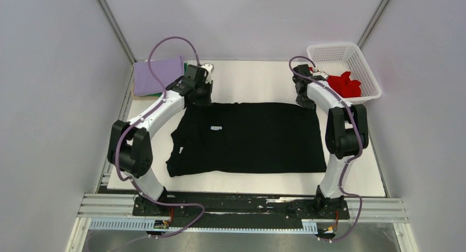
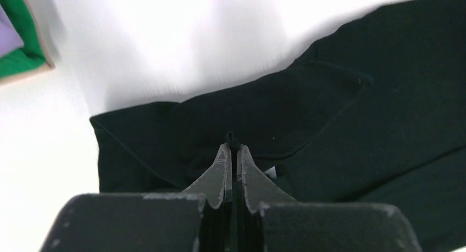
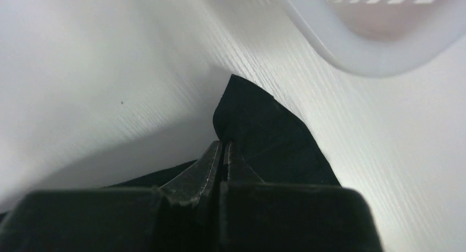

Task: Fold and stack the t-shirts
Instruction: Grab the side of the flattened tshirt furthest away from the robot with both arms, then fold the other side of the tshirt into a rectangle

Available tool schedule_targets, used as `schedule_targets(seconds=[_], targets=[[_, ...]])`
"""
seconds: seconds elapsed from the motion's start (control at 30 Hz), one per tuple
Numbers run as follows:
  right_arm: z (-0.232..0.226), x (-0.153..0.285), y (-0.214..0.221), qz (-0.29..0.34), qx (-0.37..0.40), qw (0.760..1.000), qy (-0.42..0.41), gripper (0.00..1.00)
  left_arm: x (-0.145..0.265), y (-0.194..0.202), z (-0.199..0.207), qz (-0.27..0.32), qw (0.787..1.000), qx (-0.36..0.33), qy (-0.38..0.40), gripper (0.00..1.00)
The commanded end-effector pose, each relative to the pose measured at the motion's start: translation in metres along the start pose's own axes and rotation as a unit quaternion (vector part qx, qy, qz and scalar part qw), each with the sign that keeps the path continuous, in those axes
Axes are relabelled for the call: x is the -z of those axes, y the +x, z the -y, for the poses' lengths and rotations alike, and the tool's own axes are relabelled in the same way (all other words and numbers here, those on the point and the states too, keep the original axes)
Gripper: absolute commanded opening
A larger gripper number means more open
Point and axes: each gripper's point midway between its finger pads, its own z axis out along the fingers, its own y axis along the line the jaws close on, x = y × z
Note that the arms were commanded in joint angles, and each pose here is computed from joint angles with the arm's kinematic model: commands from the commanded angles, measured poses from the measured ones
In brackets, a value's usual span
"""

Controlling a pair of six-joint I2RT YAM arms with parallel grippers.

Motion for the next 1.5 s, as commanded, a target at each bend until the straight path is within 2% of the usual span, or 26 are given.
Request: schedule_targets(seconds=[0.0, 0.4, 0.63, 0.9, 1.1, 1.27, 1.3, 1.33, 1.37, 1.4, 1.43, 1.47], targets=[[0.001, 0.025, 0.001, 0.024, 0.008, 0.999, -0.031, 0.00, 0.036, -0.005, 0.013, 0.045, 0.999, 0.006, 0.025, 0.00], [0.031, 0.049, 0.033, 0.023, 0.024, 0.999, -0.031, 0.00, 0.087, 0.065, 0.007, 0.017, 0.998, 0.054, 0.007, 0.00], [0.046, 0.055, 0.038, 0.027, 0.033, 0.999, -0.020, 0.00, 0.107, 0.088, 0.003, 0.011, 0.996, 0.085, -0.002, 0.00], [0.059, 0.056, 0.056, 0.013, 0.039, 0.999, -0.018, 0.00, 0.116, 0.123, -0.006, -0.021, 0.993, 0.112, -0.021, 0.00], [0.066, 0.046, 0.075, -0.007, 0.047, 0.999, -0.002, 0.04, 0.112, 0.155, -0.010, -0.061, 0.989, 0.132, -0.032, 0.00], [0.073, 0.040, 0.091, -0.025, 0.034, 0.999, 0.012, 0.12, 0.107, 0.189, -0.003, -0.107, 0.980, 0.166, -0.017, 0.04], [0.076, 0.040, 0.094, -0.027, 0.027, 0.999, 0.018, 0.16, 0.105, 0.201, 0.002, -0.123, 0.977, 0.175, -0.003, 0.08], [0.081, 0.040, 0.098, -0.031, 0.022, 0.999, 0.028, 0.24, 0.105, 0.208, 0.004, -0.133, 0.975, 0.179, 0.002, 0.12], [0.086, 0.041, 0.101, -0.034, 0.018, 0.999, 0.038, 0.38, 0.106, 0.221, 0.005, -0.150, 0.970, 0.190, 0.003, 0.23], [0.093, 0.042, 0.103, -0.035, 0.011, 0.998, 0.053, 0.51, 0.107, 0.227, 0.006, -0.159, 0.968, 0.193, 0.003, 0.29], [0.100, 0.044, 0.105, -0.034, 0.003, 0.997, 0.069, 0.57, 0.111, 0.237, 0.008, -0.173, 0.964, 0.200, 0.006, 0.45], [0.108, 0.046, 0.105, -0.029, -0.006, 0.996, 0.087, 0.62, 0.115, 0.238, 0.010, -0.172, 0.964, 0.202, 0.015, 0.53]])
